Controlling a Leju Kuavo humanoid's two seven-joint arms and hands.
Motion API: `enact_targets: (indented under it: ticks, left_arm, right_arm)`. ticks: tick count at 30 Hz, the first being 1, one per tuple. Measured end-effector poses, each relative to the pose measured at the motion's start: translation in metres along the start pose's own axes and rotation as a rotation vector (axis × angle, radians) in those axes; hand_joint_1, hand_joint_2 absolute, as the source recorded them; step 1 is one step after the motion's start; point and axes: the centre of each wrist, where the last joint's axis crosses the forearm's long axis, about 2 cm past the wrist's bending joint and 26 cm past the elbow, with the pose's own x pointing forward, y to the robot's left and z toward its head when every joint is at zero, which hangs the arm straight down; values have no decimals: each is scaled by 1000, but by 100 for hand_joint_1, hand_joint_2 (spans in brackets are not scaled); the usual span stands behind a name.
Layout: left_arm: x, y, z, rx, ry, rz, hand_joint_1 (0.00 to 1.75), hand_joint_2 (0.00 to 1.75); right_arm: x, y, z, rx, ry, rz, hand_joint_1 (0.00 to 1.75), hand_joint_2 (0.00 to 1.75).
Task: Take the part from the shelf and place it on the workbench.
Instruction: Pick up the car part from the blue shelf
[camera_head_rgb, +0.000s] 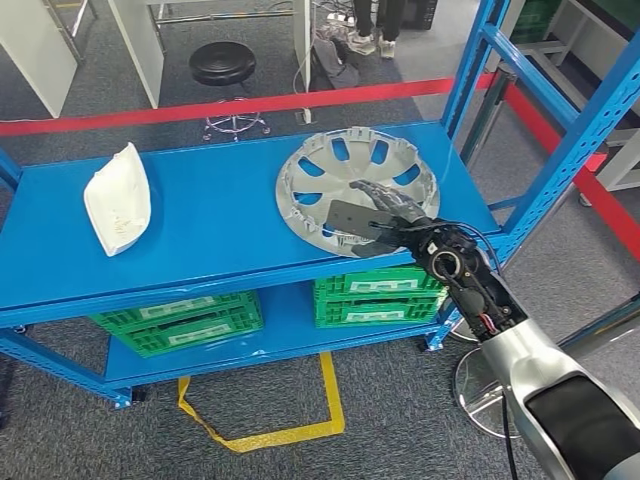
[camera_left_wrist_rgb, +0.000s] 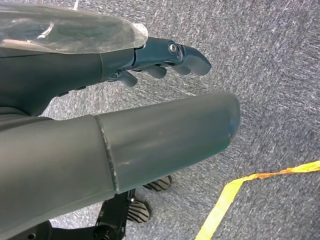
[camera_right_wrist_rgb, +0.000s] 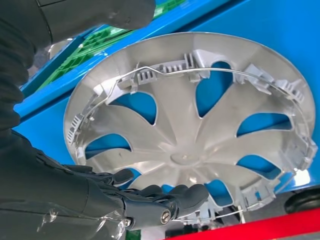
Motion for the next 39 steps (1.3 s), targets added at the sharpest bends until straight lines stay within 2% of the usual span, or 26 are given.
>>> enact_targets:
  ticks: [13,23,39]
  left_arm:
    - [1,2,0,4,-2,-2,0,0]
    - [1,4,0,7,3,-4,0,0]
    - [1,8,0,14,3,4,0,0]
  right_arm:
    - [-4,7,-1,51,27,14,0,175]
    - [-27,21,10,149,114,77,0,175]
    - [-39,20,15,218,140,156,0,175]
